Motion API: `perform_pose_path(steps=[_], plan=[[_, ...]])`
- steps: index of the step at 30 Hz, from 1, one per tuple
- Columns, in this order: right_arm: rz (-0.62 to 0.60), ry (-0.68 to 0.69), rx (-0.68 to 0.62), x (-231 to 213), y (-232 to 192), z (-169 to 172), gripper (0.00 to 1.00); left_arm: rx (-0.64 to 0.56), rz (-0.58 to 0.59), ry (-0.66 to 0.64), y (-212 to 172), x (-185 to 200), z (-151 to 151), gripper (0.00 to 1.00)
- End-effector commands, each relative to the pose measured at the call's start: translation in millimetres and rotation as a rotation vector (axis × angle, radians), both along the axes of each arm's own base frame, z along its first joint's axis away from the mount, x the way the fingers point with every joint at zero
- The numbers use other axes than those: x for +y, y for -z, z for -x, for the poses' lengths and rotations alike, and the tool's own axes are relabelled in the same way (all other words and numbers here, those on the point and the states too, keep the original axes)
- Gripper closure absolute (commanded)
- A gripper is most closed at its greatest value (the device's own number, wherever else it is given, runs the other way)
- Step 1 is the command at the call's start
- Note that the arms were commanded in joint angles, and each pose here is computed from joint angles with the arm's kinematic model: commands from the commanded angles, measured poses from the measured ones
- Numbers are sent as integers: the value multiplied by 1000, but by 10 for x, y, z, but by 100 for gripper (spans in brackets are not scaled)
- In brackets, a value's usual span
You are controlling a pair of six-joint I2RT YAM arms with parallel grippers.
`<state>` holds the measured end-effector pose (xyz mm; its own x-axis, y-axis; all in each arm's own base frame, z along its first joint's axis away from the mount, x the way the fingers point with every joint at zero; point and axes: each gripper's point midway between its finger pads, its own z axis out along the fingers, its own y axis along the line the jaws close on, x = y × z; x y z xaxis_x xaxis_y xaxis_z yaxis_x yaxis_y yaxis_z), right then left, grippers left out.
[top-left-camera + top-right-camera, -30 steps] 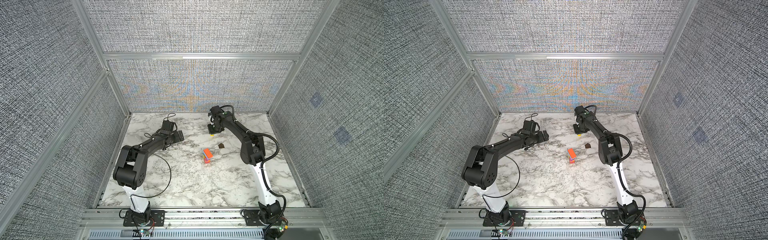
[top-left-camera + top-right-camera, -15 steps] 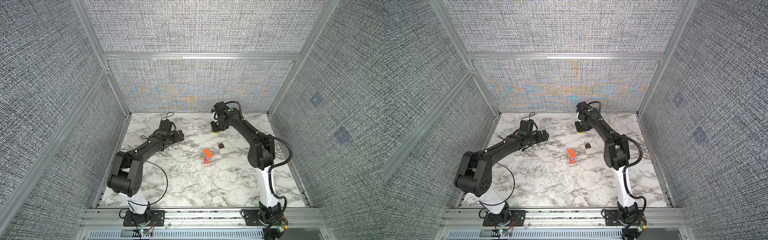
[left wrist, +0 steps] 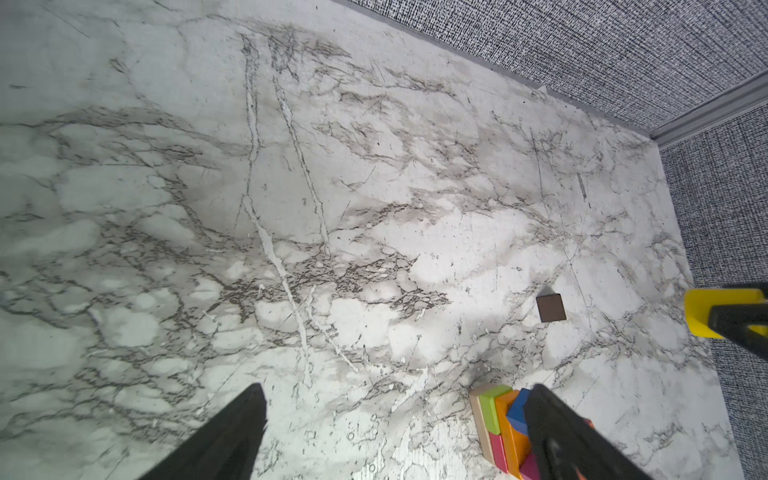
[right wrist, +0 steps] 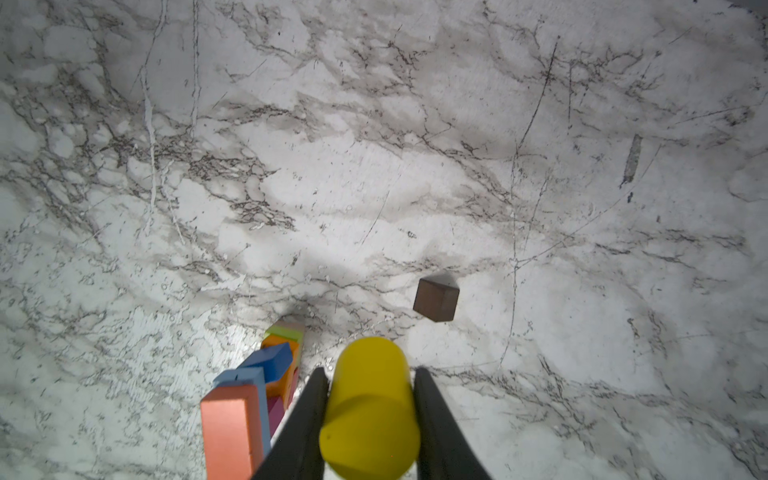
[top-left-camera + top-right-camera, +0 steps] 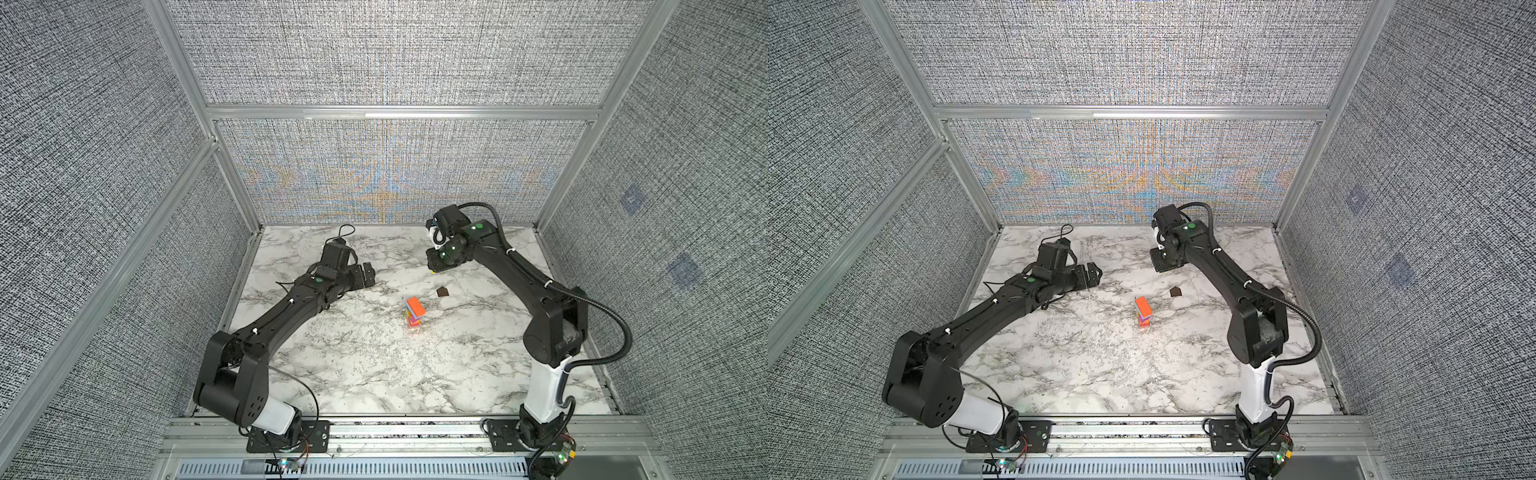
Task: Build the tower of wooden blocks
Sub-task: 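Lift the yellow cylinder with the right gripper and carry it over the stack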
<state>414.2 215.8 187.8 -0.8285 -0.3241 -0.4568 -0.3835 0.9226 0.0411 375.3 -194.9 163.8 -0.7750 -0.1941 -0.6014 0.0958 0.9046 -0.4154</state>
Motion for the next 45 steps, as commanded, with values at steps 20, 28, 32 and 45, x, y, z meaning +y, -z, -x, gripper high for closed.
perform_pose_path(steps=[20,28,32,45], plan=[[43,-71,-13,128,-215,841,77,20,-66,-6,33,102,745,1],[60,-99,15,277,-55,999,77,57,-66,-15,238,171,899,1],[64,-109,29,341,22,1028,77,68,-70,-12,299,175,919,1],[84,-126,72,489,227,993,77,84,-88,-25,392,167,862,1]])
